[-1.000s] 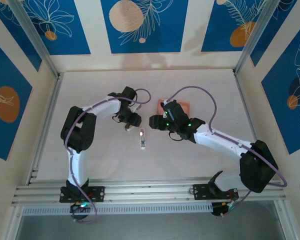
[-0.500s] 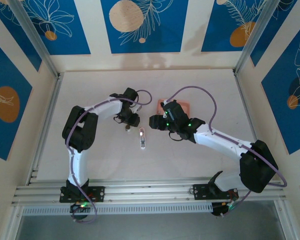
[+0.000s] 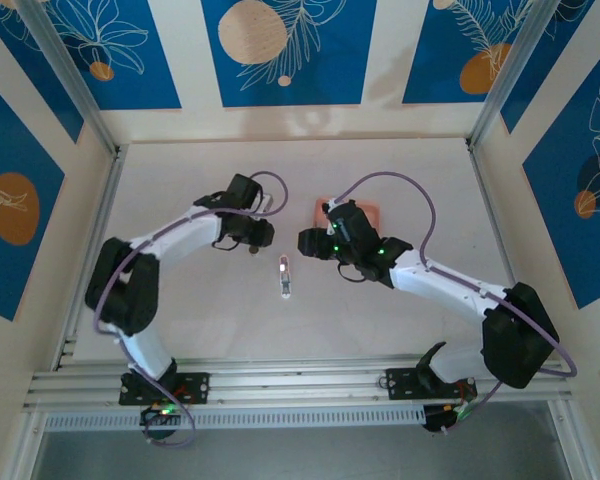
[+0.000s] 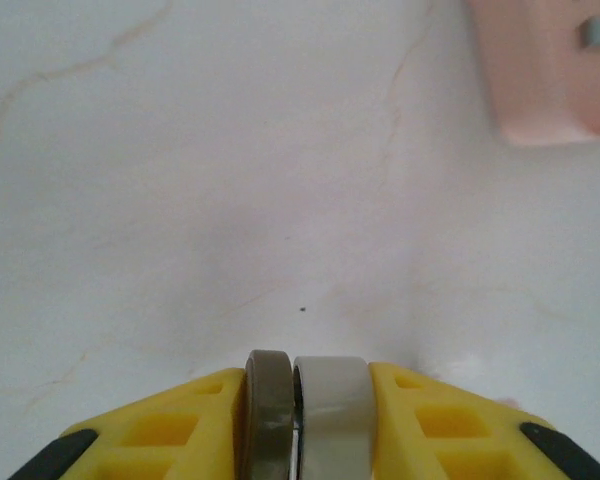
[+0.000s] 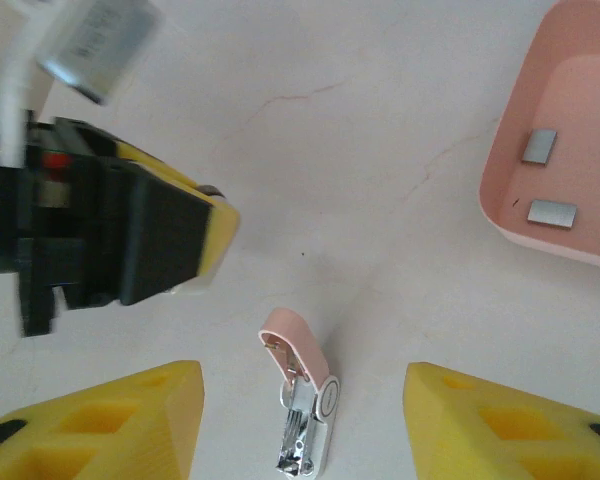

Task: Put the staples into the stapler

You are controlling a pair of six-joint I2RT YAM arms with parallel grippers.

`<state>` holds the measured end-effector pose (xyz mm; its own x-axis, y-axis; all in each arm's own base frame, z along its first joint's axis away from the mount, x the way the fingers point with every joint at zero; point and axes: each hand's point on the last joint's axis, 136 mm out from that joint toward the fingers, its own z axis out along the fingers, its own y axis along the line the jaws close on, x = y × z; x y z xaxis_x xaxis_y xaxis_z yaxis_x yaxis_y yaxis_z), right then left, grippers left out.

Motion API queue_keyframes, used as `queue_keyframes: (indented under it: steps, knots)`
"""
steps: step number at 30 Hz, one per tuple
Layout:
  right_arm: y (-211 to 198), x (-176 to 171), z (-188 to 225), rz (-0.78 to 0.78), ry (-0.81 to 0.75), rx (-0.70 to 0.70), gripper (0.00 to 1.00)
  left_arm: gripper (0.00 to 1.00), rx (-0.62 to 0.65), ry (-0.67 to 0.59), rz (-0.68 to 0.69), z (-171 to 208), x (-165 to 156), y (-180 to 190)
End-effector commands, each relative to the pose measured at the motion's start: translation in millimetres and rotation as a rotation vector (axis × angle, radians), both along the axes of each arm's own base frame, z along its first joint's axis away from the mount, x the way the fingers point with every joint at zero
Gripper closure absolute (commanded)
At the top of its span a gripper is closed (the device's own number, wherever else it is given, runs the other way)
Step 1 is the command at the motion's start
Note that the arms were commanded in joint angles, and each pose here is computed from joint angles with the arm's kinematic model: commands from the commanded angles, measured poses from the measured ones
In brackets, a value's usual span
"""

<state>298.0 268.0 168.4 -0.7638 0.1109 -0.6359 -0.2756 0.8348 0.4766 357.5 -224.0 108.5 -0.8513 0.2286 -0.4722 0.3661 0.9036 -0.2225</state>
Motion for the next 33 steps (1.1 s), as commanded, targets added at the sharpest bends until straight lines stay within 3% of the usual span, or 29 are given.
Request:
queue_keyframes:
  steps: [1, 8, 17, 24, 33]
  knots:
    - [4.1, -2.2, 15.6, 0.012, -0.069, 0.053, 0.45, 0.65, -0.164, -0.069, 0.064, 33.5, -1.4, -11.0]
    - [25.7, -15.2, 17.3, 0.072, -0.110, 0.075, 0.45, 0.67, -0.425, -0.079, 0.150, 62.2, -20.2, -20.3]
    - [50.9, -25.8, -1.4, 0.137, -0.050, 0.148, 0.45, 0.68, -0.733, -0.072, 0.292, 77.2, -27.7, -24.2]
    - [66.8, -31.0, -6.6, 0.194, -0.046, 0.190, 0.46, 0.68, -0.871, 0.018, 0.358, 73.1, -30.3, -30.3]
    - [69.2, -21.5, -14.3, 0.192, -0.036, 0.177, 0.46, 0.68, -0.942, 0.139, 0.365, 61.0, -35.5, -42.8]
